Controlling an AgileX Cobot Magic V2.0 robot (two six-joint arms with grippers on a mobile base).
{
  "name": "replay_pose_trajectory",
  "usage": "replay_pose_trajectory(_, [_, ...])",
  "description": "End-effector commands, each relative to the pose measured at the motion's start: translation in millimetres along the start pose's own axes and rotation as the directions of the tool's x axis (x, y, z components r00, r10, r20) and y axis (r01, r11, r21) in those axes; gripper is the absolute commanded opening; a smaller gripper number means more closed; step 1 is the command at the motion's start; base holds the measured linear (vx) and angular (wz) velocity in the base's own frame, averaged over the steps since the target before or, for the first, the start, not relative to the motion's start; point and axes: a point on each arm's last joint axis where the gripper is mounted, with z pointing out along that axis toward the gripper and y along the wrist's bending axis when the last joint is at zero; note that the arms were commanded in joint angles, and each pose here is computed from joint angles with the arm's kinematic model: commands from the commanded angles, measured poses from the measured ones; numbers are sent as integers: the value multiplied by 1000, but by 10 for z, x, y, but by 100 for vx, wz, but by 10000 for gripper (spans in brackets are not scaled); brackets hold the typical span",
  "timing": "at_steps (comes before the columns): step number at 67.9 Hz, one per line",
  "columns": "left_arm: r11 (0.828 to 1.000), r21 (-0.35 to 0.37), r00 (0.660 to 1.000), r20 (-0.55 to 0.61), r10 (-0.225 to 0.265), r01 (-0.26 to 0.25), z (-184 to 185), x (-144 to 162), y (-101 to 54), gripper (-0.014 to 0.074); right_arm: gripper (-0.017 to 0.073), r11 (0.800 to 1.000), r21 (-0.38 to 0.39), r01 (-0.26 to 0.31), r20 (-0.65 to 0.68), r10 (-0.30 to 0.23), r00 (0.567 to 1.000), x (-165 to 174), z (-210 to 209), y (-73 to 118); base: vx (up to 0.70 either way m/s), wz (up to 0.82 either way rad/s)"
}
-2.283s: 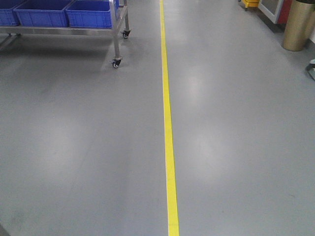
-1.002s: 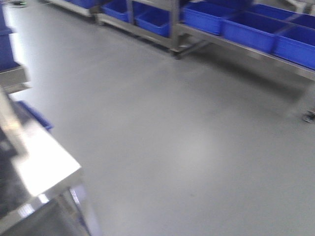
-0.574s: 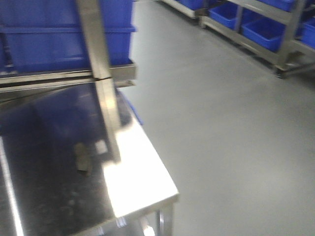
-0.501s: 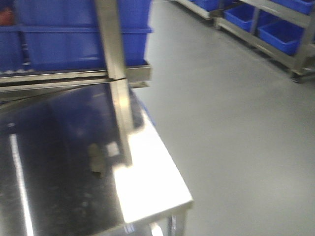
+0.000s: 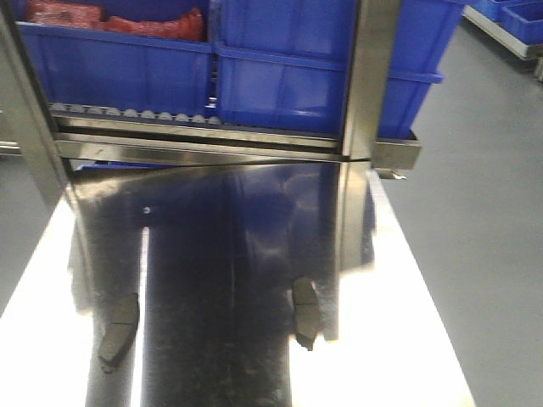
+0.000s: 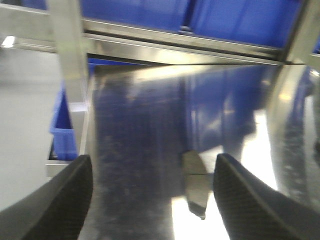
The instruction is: Move and align brake pads A on conveyor
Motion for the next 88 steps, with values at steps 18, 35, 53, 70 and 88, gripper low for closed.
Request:
replay_pose_trajectory(18, [1000,9,996,84,0,0,-25,-138,-12,503,419,1000,5,4,90,-5,996,-149,-19,-2,5,21])
replay_pose_trajectory(35, [1000,9,996,84,0,0,-25,-138,-12,503,419,1000,5,4,90,-5,996,-149,-19,-2,-1,-3])
replay_pose_trajectory(53, [1000,9,996,84,0,0,-25,-138,-12,503,419,1000,5,4,90,-5,996,-149,-19,-2,-1,-2])
replay_pose_trajectory(70, [1000,9,996,84,0,0,-25,-138,-12,503,419,1000,5,4,90,-5,996,-149,-19,-2,0,0])
replay_pose_trajectory(88, [1000,9,996,84,0,0,-25,-138,-12,503,419,1000,5,4,90,-5,996,-149,-19,-2,0,0])
